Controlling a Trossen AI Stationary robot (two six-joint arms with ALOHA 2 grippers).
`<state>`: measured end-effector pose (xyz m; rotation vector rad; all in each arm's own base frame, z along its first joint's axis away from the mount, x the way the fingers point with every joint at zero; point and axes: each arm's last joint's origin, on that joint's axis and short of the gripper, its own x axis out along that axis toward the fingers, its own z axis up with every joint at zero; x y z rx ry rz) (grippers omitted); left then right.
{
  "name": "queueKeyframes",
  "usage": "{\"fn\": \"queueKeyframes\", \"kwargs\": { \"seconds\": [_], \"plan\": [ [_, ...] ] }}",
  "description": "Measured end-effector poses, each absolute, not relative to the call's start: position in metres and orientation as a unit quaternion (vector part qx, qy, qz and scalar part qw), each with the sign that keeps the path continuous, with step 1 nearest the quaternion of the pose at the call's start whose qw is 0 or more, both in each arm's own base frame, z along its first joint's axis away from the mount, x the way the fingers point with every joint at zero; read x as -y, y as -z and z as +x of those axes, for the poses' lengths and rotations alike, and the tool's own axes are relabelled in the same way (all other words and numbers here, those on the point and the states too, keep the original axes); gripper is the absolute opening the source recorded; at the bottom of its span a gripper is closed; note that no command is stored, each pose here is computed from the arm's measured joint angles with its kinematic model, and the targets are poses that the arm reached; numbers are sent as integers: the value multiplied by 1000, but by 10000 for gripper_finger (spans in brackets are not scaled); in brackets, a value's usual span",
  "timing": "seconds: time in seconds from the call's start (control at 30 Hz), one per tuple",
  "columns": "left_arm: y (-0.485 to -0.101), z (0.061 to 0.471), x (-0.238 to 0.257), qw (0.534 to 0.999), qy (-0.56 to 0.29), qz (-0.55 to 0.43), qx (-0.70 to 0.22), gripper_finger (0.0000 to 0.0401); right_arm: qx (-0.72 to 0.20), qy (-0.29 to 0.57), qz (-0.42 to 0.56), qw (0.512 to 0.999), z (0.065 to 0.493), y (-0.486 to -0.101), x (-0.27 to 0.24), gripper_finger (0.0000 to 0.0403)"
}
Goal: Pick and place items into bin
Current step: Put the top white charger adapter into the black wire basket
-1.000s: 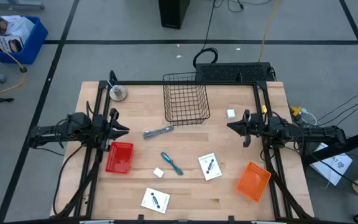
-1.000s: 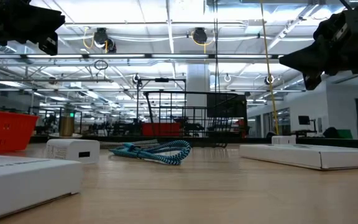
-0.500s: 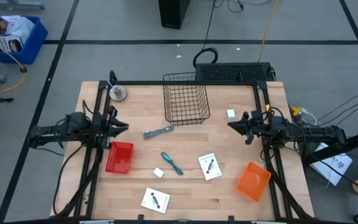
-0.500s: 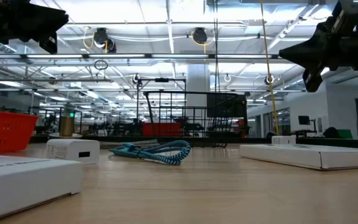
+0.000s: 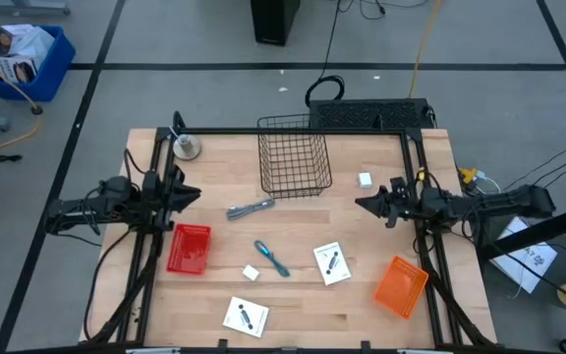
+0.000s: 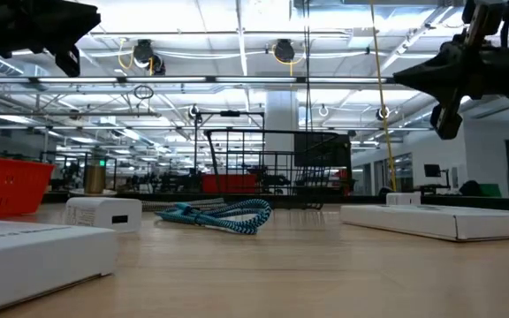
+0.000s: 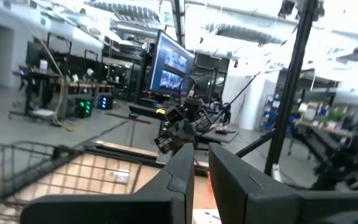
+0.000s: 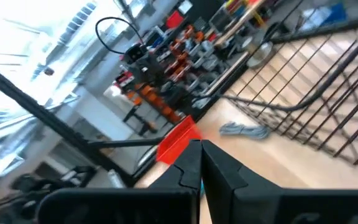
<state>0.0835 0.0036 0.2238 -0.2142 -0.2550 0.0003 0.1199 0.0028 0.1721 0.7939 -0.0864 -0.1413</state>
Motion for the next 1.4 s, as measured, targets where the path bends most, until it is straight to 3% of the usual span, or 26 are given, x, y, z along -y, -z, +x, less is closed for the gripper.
{"fn": "queueKeyframes", "kwargs": {
  "seconds": [0.17,0.4,0.73,0.87,1.0,1.13,1.4],
  "plan": [
    [-224,84,-4,979,7,-160,126,51,31,151,338,929,126,-164,-12,4],
    [-224,84,-4,982,5,-143,126,51,-5,240,251,938,131,-152,-15,17],
    [-225,83,-5,978,-18,-158,137,51,-28,247,194,949,159,-173,-23,177],
    [-223,84,-5,979,-20,-160,127,51,-11,239,140,961,179,-197,-28,216],
    [-221,84,-5,983,-26,-141,118,51,-34,241,128,961,195,-202,-33,224],
    [-217,86,-6,978,-34,-171,111,51,-94,273,117,950,209,-185,-40,215],
    [-215,86,-3,973,16,-212,90,51,-143,316,70,935,210,-181,-49,216]
  ]
}}
